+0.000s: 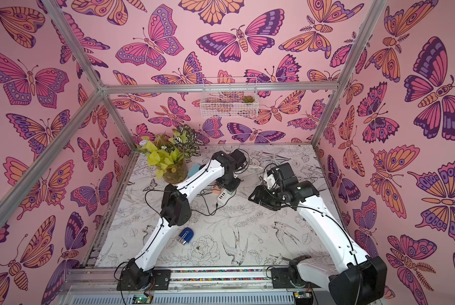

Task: Charge the electric shaver
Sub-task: Insert the plug into the socket.

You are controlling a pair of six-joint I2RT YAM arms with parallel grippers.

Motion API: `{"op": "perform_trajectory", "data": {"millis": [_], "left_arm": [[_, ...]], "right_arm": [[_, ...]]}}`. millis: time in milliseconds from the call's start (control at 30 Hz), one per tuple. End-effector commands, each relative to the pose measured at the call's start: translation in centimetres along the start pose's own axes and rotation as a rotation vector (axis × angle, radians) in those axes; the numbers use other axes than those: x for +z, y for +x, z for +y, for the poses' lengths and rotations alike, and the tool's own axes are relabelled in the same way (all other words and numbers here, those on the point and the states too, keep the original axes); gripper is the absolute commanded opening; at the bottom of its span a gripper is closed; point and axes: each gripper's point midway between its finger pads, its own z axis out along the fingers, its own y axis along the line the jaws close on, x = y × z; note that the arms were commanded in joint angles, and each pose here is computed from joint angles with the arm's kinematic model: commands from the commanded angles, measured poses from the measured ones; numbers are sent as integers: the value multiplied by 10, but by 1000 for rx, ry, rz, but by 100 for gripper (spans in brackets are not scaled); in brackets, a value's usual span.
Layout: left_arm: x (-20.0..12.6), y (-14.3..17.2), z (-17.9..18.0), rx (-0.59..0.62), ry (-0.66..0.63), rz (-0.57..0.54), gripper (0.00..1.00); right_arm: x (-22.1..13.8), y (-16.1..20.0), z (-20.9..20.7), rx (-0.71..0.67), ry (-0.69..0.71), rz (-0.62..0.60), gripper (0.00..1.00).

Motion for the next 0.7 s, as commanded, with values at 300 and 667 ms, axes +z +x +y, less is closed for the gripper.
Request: {"op": "perform_trajectory", "data": {"millis": [300, 667], "left_arm": [[103, 49, 25, -45, -58, 271, 0], [-16, 22, 1, -94, -15, 53, 49]], "right_arm": [[-5, 10, -6, 37, 2, 6, 62], [0, 3, -1, 56, -29, -10, 64]]}}
